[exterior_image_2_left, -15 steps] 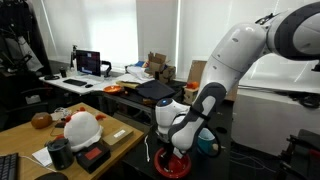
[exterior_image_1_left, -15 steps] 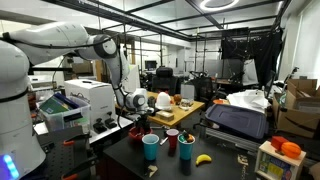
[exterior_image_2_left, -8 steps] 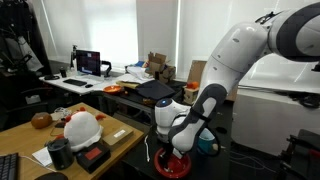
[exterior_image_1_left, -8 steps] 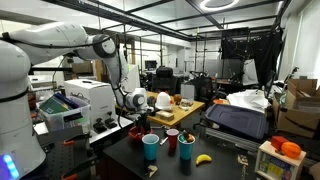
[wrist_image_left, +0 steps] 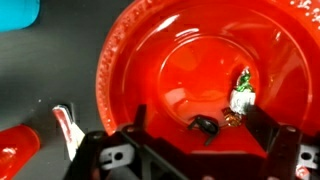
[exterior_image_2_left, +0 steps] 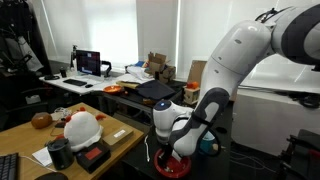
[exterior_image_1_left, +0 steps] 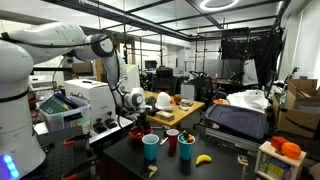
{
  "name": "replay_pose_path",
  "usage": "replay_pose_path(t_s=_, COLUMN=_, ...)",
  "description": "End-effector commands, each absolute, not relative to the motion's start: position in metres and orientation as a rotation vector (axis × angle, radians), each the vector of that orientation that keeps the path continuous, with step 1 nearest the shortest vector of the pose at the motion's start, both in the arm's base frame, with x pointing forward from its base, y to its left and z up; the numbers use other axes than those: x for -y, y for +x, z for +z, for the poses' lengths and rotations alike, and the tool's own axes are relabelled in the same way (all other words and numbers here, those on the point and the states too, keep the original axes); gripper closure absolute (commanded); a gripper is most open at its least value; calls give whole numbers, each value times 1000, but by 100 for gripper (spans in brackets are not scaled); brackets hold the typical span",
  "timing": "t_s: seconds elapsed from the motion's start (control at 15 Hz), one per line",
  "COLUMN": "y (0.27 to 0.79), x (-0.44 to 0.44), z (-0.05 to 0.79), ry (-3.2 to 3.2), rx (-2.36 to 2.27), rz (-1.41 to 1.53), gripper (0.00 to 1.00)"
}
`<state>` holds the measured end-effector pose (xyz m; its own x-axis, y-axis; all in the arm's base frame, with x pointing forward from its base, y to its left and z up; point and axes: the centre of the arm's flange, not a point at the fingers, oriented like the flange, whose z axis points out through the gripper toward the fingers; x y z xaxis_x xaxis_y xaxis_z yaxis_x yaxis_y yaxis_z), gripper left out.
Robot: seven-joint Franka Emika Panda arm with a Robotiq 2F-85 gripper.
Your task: Put the sweets inside the blue cup.
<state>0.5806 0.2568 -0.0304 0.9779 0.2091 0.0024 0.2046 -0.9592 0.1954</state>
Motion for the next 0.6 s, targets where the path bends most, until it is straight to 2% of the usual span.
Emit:
replay_pose_path(t_s=0.0, y=573, x=-255, z=-25, ry=2931, rx=-288, rz=44, gripper=0)
replay_pose_path(t_s=0.53, y=571, x=-258, z=-30, ry=2986, rx=-259, rz=-13, gripper=0)
